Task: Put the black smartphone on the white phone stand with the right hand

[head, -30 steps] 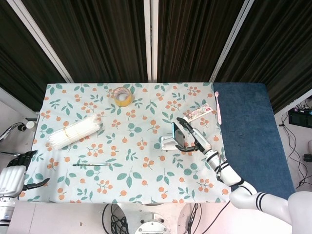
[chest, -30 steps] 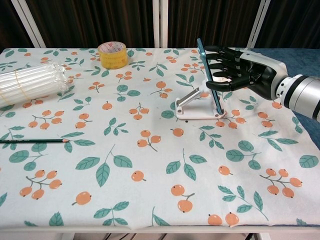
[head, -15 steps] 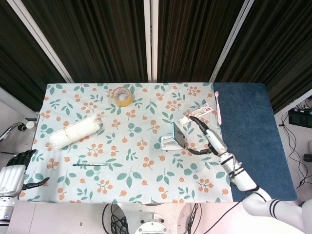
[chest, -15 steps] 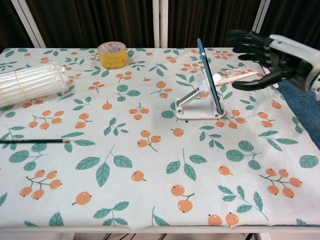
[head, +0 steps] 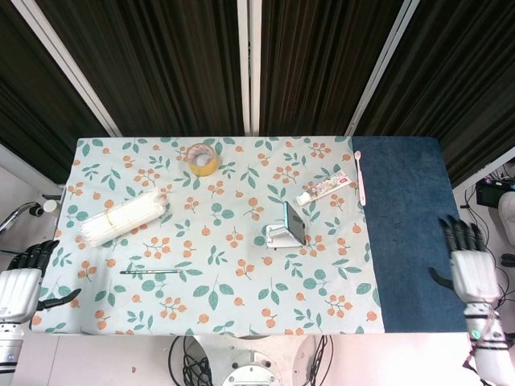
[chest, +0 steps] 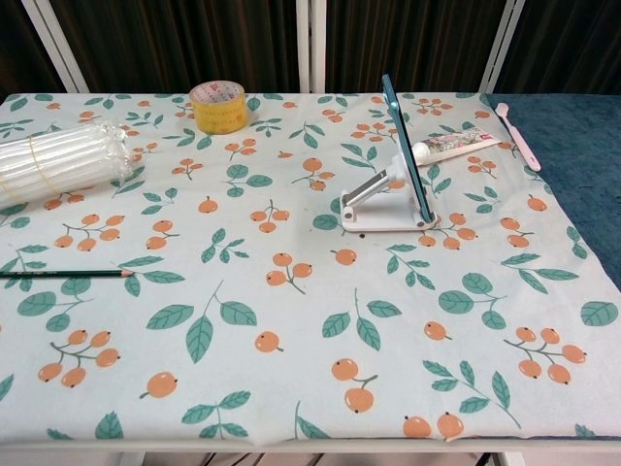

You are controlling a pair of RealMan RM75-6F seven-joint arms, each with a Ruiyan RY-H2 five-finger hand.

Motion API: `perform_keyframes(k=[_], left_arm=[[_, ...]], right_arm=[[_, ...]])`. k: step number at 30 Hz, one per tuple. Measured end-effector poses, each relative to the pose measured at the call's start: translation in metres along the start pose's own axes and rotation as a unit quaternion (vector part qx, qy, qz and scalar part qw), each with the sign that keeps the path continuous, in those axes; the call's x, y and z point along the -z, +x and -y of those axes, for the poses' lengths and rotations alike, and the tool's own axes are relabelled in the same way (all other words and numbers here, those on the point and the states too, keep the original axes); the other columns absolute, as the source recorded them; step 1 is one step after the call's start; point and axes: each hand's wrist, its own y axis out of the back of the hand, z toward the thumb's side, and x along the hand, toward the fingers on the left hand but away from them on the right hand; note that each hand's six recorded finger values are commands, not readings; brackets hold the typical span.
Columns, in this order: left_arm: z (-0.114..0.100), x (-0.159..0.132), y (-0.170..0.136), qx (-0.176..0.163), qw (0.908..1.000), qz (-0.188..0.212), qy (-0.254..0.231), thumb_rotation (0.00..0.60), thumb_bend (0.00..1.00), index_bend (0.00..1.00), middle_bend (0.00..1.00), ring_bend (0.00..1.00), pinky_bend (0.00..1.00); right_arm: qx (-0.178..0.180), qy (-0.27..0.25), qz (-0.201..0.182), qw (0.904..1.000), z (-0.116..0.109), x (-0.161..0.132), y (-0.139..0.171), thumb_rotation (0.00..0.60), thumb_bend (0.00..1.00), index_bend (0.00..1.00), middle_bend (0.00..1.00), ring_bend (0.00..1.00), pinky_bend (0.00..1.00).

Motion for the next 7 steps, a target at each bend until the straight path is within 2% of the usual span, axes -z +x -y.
perform_keyframes(k=[3,7], left_arm=[[-0.006,-0.005,0.002,-0.016,0.9997,0.016,0.003,0.361,0.06,0.10,0.11,0.13,0.22],[-0.015,-0.012,0.006,-0.039,0.9985,0.039,0.004,0.360,0.06,0.10,0.11,0.12,0.22]], right_arm=[[-0.003,0.019,0.037,0.9991,-0.007,0.023,0.024,0.600,0.07,0.00,0.00,0.00,0.00],[0.006,-0.009,0.058,0.9982,-0.019,0.038,0.041,0.600,0.07,0.00,0.00,0.00,0.00]])
